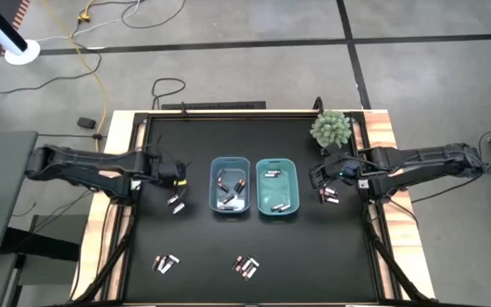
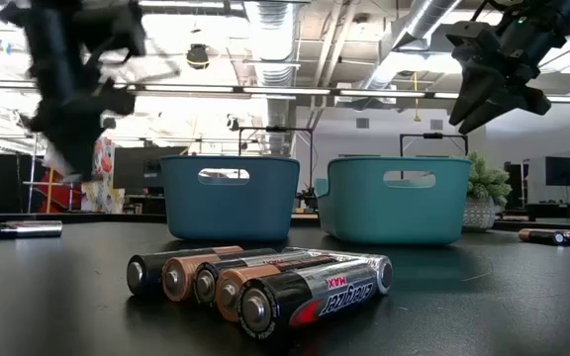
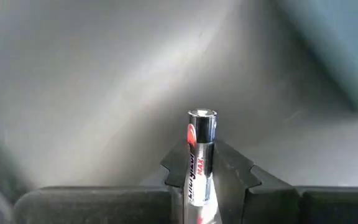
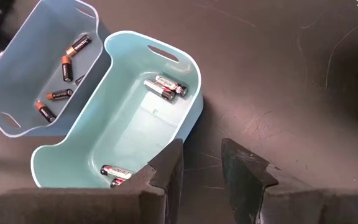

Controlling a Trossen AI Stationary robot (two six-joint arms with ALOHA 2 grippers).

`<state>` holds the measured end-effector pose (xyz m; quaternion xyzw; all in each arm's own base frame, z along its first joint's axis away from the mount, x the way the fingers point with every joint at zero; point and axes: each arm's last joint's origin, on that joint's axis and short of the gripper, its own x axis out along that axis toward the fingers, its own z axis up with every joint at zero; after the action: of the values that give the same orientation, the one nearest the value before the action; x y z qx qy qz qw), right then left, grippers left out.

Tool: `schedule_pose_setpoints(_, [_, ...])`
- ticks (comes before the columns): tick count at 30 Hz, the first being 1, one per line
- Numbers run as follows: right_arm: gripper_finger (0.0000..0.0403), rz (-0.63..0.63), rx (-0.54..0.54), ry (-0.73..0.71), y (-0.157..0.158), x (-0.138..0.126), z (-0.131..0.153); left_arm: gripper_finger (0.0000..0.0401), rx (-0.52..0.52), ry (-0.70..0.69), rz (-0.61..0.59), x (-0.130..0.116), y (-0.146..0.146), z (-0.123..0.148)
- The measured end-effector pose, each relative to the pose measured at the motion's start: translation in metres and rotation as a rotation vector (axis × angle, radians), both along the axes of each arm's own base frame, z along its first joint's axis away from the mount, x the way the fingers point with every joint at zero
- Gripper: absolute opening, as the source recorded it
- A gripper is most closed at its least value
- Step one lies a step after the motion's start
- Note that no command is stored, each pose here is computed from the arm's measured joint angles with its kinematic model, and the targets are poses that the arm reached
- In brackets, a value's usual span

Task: Sort batteries
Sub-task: Put the white battery into the green bin, then put the black battery into the blue bin

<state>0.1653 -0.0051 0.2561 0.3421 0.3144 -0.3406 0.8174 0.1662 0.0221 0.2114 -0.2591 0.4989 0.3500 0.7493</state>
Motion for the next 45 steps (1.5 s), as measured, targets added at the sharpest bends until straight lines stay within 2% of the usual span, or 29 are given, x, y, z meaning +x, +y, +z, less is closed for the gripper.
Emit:
schedule_pose_setpoints(4, [0.0127, 0.000, 0.000, -0.001, 0.000, 0.000, 0.000, 0.0038, 0.101, -0.101, -0.072, 0.023, 0.011, 0.044])
schedule_pose_setpoints(7, [0.0127, 0.000, 0.000, -0.002, 0.000, 0.000, 0.000, 0.0038, 0.164, -0.138, -0.150, 0.050, 0.020, 0.076])
schedule_pose_setpoints(13, [0.0127, -0.002, 0.002, -0.003, 0.000, 0.000, 0.000, 0.0038, 0.258, -0.110, -0.342, 0.132, 0.035, 0.107])
schedule_pose_setpoints(16, [0.0127, -0.002, 0.002, -0.003, 0.000, 0.000, 0.000, 0.0038, 0.267, -0.144, -0.452, 0.178, 0.039, 0.113])
schedule_pose_setpoints(19, [0.0127, -0.002, 0.002, -0.003, 0.000, 0.000, 0.000, 0.0038, 0.263, -0.170, -0.512, 0.219, 0.041, 0.110])
schedule_pose_setpoints(22, [0.0127, -0.002, 0.002, -0.003, 0.000, 0.000, 0.000, 0.0041, 0.205, -0.186, -0.570, 0.252, 0.039, 0.094])
schedule_pose_setpoints(25, [0.0127, -0.002, 0.001, -0.003, 0.000, 0.000, 0.000, 0.0041, 0.127, -0.195, -0.634, 0.281, 0.031, 0.067])
schedule_pose_setpoints(28, [0.0127, -0.002, 0.001, -0.003, 0.000, 0.000, 0.000, 0.0040, 0.064, -0.174, -0.680, 0.300, 0.019, 0.039])
schedule_pose_setpoints(33, [0.0127, 0.000, 0.000, -0.001, 0.000, 0.000, 0.000, 0.0043, 0.045, -0.152, -0.696, 0.317, 0.009, 0.013])
schedule_pose_setpoints(39, [0.0127, 0.001, -0.001, 0.002, 0.000, 0.000, 0.000, 0.0072, -0.031, -0.186, -0.713, 0.322, 0.007, 0.002])
schedule_pose_setpoints(45, [0.0127, 0.001, -0.001, 0.002, 0.000, 0.000, 0.000, 0.0113, -0.039, -0.196, -0.692, 0.323, 0.008, 0.003])
